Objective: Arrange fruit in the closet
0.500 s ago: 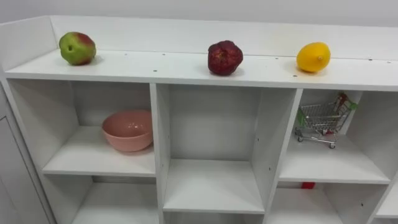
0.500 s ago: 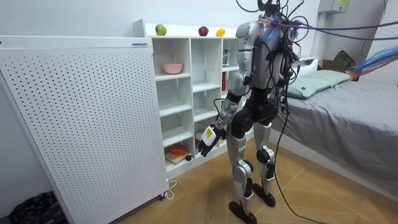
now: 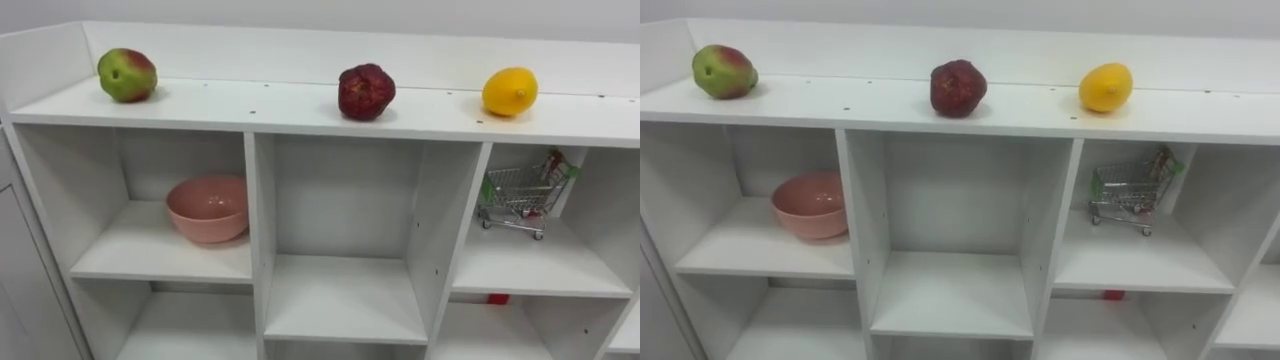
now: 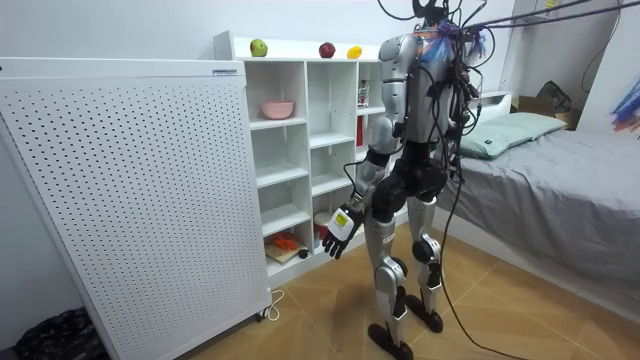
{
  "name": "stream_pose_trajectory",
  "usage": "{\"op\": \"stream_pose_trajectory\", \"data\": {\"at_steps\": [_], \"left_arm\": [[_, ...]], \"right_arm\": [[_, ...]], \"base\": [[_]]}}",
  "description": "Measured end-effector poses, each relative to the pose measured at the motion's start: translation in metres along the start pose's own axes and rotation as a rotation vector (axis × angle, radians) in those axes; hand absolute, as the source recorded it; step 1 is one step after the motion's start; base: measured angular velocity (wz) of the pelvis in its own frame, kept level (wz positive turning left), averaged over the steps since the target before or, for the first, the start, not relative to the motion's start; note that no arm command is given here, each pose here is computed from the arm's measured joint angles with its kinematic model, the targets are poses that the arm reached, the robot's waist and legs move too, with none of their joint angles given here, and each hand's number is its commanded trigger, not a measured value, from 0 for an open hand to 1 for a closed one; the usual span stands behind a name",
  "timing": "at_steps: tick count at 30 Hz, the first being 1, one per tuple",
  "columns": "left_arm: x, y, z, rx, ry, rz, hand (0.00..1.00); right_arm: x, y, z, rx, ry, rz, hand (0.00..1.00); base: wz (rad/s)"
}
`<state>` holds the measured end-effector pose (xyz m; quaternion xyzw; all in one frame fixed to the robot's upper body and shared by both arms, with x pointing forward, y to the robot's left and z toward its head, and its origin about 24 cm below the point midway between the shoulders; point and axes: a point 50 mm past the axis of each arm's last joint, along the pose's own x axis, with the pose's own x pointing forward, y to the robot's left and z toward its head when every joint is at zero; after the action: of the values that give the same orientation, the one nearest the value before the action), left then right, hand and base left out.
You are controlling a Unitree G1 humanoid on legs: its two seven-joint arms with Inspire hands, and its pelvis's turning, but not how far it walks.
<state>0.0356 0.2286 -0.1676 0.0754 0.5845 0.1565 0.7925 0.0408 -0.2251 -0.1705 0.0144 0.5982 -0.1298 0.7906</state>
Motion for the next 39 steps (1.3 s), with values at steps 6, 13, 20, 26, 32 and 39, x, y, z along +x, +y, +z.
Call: {"op": "stream_pose_trajectory", "data": {"at_steps": [6,13,20,26,32,39], "left_arm": [[-0.001,0.002,-0.006,-0.026,0.014,0.012,0.0],[-0.004,0.009,-0.02,-0.051,0.049,0.035,0.0],[-0.007,0.014,-0.031,-0.03,0.088,0.058,0.0],[-0.006,0.014,-0.027,0.078,0.07,0.05,0.0],[-0.006,0.012,-0.028,0.154,0.066,0.035,0.0],[-0.008,0.013,-0.034,0.185,0.091,0.028,0.0]], "right_arm": [[0.0,-0.006,0.016,0.136,-0.056,-0.059,0.0],[-0.02,-0.013,0.123,0.329,-0.491,-0.1,0.0],[-0.082,-0.009,0.204,0.373,-0.917,-0.099,0.0],[-0.118,-0.001,0.229,0.299,-1.107,-0.121,0.0],[-0.156,0.002,0.248,0.246,-1.3,-0.136,0.0],[-0.199,0.009,0.263,0.149,-1.519,-0.13,0.0]], "base": [[-0.04],[-0.02],[0.0],[-0.02],[-0.05],[0.01]]}}
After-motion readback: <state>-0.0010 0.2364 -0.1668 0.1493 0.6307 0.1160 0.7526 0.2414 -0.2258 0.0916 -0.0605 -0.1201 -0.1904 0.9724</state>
